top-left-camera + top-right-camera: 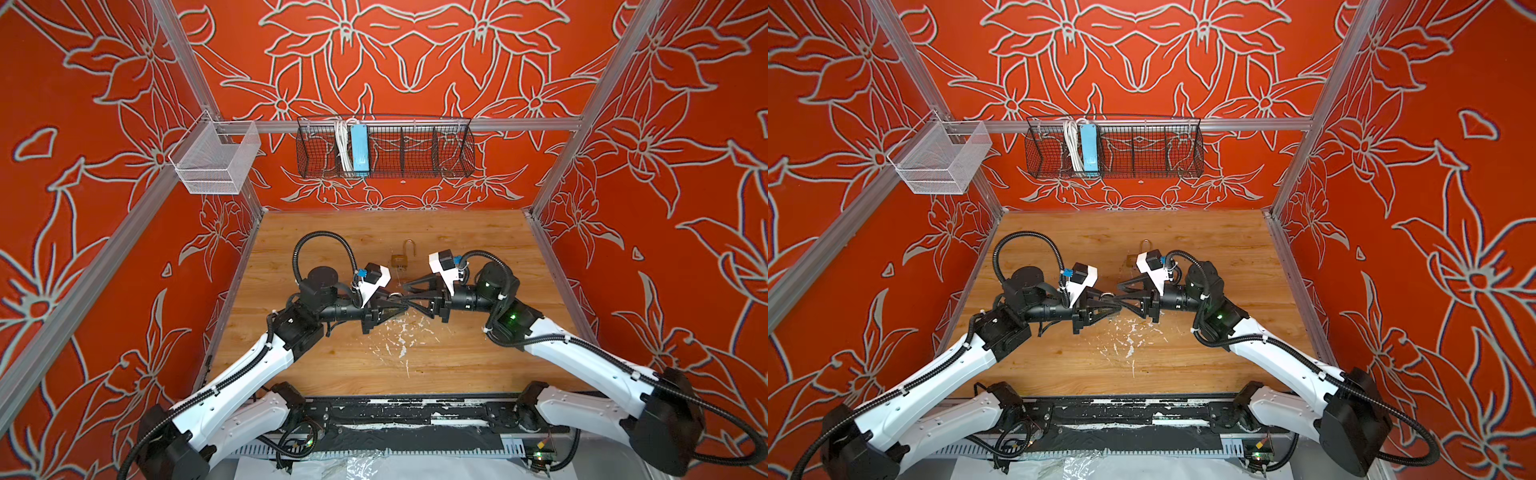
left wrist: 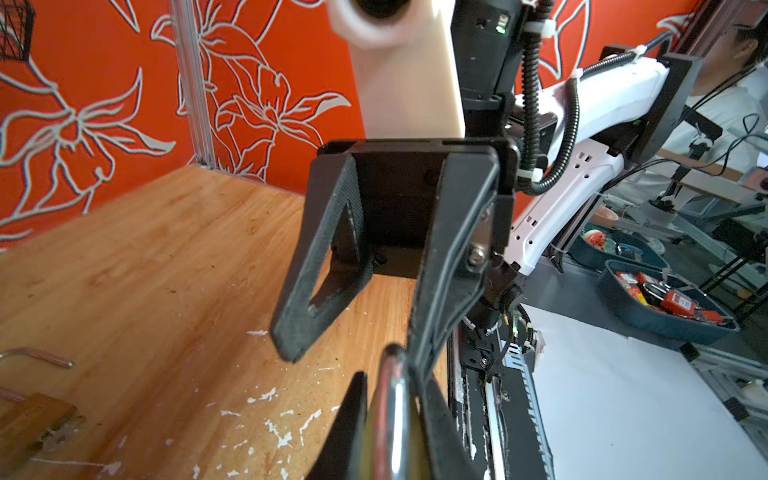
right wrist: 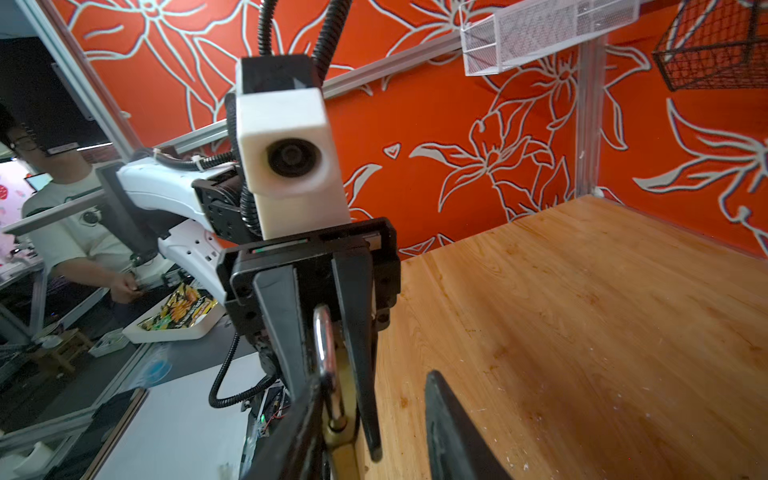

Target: Unlock with the key

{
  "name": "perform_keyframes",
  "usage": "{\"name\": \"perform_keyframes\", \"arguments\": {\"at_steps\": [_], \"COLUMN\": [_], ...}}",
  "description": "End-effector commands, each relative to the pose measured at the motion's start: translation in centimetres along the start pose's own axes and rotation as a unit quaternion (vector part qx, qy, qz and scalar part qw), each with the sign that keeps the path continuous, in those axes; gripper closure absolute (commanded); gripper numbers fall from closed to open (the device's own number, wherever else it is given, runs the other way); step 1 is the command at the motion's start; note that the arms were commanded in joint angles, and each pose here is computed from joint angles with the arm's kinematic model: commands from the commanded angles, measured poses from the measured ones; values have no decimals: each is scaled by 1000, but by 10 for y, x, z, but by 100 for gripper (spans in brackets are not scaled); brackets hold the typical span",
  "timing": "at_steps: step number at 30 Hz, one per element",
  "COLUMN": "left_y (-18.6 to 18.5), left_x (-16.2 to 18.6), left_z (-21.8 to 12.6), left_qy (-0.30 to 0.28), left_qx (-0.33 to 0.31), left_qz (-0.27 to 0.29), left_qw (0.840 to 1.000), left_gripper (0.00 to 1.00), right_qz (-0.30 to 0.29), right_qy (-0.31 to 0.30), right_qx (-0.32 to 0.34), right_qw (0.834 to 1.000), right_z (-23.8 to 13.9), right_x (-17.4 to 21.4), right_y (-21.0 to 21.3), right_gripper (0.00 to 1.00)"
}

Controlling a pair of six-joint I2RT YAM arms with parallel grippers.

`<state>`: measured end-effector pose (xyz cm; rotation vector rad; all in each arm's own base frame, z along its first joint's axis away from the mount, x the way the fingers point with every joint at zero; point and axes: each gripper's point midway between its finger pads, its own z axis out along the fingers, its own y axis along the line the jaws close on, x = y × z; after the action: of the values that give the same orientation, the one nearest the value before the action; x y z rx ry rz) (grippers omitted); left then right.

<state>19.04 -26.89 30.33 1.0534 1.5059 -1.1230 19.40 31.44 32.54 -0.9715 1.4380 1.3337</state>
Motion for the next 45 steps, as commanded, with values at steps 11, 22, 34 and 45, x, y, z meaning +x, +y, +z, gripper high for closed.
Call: {"name": "perform_keyframes", "arguments": {"at_steps": [11,22,34,45], "left_y": [-12,-8,-4,4], "left_x": [-14,-21,-25,-17], "left_z": [-1,2,3,3], "left_qy": [-13,-22,-26,-24], "left_qx": [29,23,15,-8], "left_qz": [56,60,59,45], "left_qw": [998,998,998,999], "left_gripper": [100,100,100,100], "right_qz": [-21,-11,-8,-34], "right_qy": [14,25,35,-4], "right_qx": [-69,-109,-117,-54], "right_qw": [997,994,992,998], "right_z": [9,14,13,11], "right_x": [-14,-15,-10,-31], "right_y": [14,22,24,11], "right_gripper": [64,68,88,100]}}
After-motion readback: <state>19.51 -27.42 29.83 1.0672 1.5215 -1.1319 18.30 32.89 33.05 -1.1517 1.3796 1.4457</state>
